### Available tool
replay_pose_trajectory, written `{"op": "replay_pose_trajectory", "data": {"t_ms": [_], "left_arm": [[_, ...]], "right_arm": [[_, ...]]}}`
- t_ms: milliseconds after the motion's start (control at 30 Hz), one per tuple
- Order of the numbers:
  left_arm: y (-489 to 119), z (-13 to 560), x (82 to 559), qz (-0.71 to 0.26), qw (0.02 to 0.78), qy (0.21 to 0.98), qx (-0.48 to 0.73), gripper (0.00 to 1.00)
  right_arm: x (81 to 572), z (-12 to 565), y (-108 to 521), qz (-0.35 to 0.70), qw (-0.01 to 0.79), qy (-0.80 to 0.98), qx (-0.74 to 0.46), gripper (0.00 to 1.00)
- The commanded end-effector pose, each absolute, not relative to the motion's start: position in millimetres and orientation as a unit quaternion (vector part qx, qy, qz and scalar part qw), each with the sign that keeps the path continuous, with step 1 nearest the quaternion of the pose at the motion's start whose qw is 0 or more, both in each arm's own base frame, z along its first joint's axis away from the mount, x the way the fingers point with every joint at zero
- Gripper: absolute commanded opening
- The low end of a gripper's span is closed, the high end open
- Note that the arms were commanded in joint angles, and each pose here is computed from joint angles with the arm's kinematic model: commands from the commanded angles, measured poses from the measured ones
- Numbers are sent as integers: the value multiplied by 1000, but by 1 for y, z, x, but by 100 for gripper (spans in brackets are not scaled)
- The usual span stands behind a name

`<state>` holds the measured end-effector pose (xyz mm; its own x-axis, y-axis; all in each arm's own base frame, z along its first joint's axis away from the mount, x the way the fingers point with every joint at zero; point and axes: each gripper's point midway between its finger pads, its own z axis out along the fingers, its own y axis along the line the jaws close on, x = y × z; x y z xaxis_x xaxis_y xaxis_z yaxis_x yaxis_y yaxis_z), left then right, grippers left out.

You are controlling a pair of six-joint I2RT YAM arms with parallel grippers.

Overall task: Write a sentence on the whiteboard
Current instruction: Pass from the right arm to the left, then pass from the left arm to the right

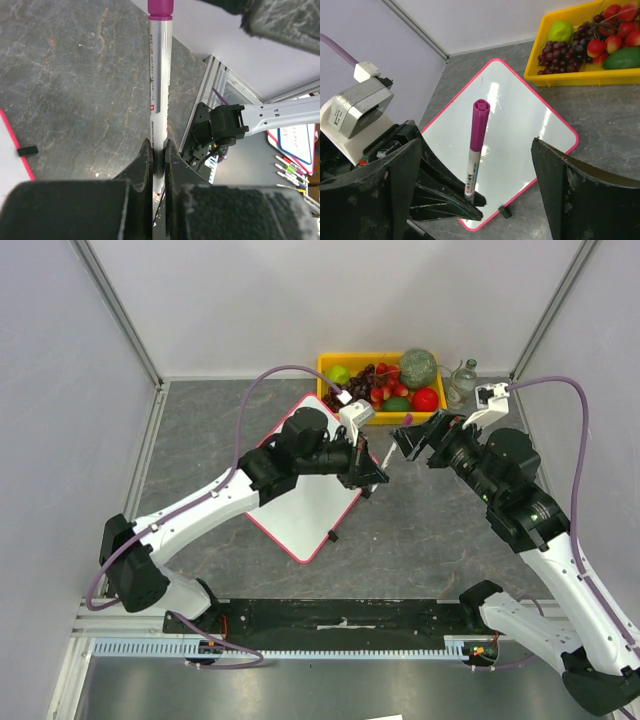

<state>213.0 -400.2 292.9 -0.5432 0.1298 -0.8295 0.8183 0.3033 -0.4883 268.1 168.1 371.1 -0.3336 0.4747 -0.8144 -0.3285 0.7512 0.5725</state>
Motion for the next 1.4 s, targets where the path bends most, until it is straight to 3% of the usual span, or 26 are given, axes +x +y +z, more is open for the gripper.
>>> {"op": "replay_pose_trajectory", "data": {"t_ms": [0,233,500,667,1100,1367], "left_arm": [[-375,322,227,-466,396,733,298,2],[-328,339,236,-471,399,733,285,2],[-290,358,207,-506,381,695,340,2],[-289,359,185,-528,356,671,380,2],[-289,360,164,-558,325,639,417,2],[-286,355,150,-574,300,624,437,2]], "right_arm": [[266,399,170,357,598,718,10,98],[266,400,198,402,561,716,-104,98],[229,429,246,561,504,616,-225,98],[214,429,265,627,464,577,-241,91],[188,411,303,630,419,578,-306,62],[185,407,305,635,404,576,-319,53]]}}
